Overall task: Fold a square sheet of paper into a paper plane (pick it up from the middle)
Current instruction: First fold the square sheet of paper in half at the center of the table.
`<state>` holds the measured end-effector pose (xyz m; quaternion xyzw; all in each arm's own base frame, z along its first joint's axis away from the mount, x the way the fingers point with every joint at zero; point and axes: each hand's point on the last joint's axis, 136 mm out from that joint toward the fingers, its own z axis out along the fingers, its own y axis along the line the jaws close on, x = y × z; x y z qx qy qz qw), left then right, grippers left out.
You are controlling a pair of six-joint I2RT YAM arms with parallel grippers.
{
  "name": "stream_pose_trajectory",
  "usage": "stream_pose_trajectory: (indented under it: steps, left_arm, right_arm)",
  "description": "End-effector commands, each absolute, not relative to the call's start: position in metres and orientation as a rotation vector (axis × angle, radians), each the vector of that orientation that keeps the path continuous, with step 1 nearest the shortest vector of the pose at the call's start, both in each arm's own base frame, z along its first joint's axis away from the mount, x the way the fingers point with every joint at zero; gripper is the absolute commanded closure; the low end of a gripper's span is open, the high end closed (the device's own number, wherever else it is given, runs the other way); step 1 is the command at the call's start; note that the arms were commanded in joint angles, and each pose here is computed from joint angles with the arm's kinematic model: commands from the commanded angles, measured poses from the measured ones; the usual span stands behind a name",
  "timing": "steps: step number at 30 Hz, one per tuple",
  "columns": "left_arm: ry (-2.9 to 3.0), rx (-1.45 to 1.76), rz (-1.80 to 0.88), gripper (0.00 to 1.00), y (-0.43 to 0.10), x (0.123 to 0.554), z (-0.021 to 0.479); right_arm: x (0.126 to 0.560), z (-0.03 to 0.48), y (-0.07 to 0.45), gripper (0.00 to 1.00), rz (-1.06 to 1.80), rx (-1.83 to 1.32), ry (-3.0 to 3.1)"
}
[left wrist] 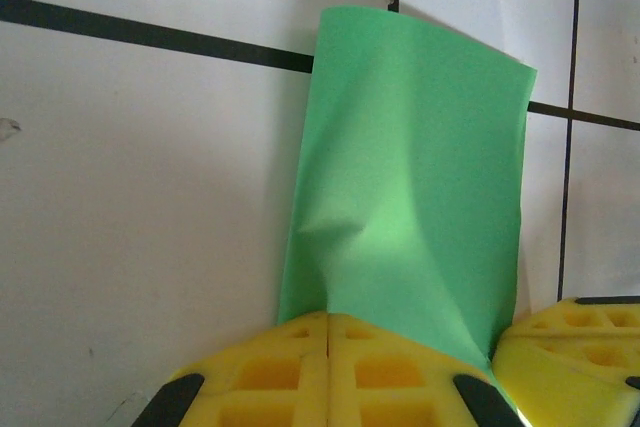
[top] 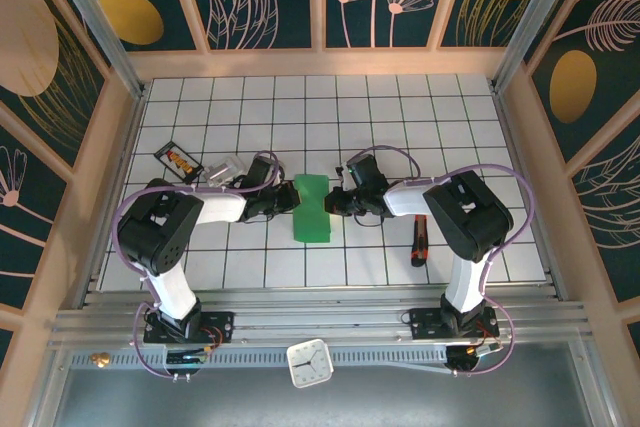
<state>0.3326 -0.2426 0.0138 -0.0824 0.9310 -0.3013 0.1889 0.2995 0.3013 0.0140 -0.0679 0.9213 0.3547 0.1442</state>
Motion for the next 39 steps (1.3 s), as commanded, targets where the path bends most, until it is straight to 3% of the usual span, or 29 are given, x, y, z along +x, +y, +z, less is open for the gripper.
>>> stream_pose_trajectory:
  steps: [1, 4, 8, 14, 22, 39]
  left_arm:
    - [2.607, -0.234, -0.807, 0.90, -0.236, 0.337, 0.022]
    - [2.552, -0.210, -0.871, 0.83, -0.246, 0.346, 0.044]
    - [2.536, -0.177, -0.855, 0.81, -0.252, 0.359, 0.052]
    - [2.569, -0.142, -0.750, 0.88, -0.254, 0.381, 0.039]
    - [2.622, -0.146, -0.668, 0.94, -0.244, 0.379, 0.015]
    - [2.651, -0.172, -0.695, 0.91, -0.221, 0.364, -0.021]
  right_arm:
    - [0.277, -0.055, 0.247, 1.00, 0.636, -0.099, 2.879]
    - [0.277, -0.056, 0.247, 1.00, 0.636, -0.097, 2.880]
    - [0.277, -0.057, 0.247, 1.00, 0.639, -0.094, 2.881]
    - [0.277, -0.055, 0.246, 1.00, 0.632, -0.097, 2.878]
    - [0.277, -0.057, 0.245, 1.00, 0.630, -0.092, 2.880]
    - [0.278, -0.058, 0.246, 1.00, 0.629, -0.095, 2.886]
